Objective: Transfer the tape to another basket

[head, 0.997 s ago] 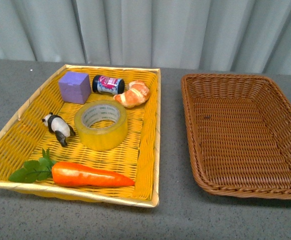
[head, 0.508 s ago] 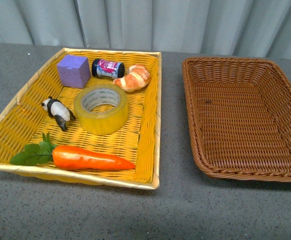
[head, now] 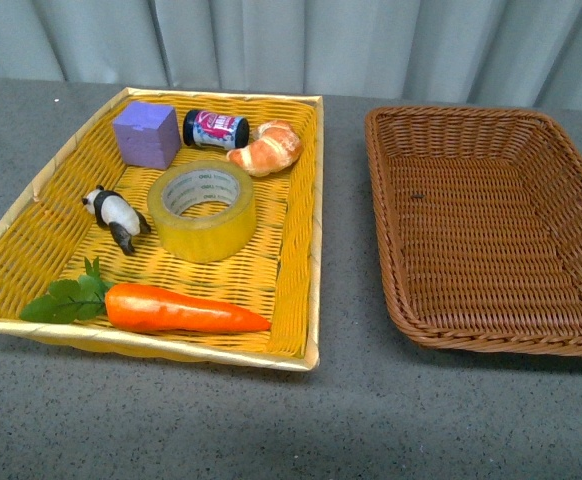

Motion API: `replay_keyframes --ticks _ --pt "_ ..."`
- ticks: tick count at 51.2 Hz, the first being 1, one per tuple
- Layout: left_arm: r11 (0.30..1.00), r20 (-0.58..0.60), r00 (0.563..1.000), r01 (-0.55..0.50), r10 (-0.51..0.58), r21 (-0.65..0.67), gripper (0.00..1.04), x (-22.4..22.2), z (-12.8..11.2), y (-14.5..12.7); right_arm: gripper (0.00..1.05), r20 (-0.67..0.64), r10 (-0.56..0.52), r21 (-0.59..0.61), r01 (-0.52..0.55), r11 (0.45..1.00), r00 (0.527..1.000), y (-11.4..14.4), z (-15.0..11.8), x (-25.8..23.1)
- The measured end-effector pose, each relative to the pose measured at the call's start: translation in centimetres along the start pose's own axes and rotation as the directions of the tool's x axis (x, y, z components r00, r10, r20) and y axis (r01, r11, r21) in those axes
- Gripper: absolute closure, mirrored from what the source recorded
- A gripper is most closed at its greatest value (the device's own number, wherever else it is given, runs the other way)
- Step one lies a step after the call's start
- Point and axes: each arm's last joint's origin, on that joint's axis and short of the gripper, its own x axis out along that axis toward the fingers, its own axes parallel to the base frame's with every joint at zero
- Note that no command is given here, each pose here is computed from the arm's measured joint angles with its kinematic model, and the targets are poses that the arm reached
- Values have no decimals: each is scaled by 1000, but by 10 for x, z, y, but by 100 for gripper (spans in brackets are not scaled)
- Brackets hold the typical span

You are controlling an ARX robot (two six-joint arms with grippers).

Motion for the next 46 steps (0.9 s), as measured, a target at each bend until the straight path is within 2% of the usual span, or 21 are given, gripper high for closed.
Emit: replay_keyframes --ticks 46 --pt "1000 0 1000 0 0 0 6 0 0 0 9 0 0 0 0 1000 1000 0 0 0"
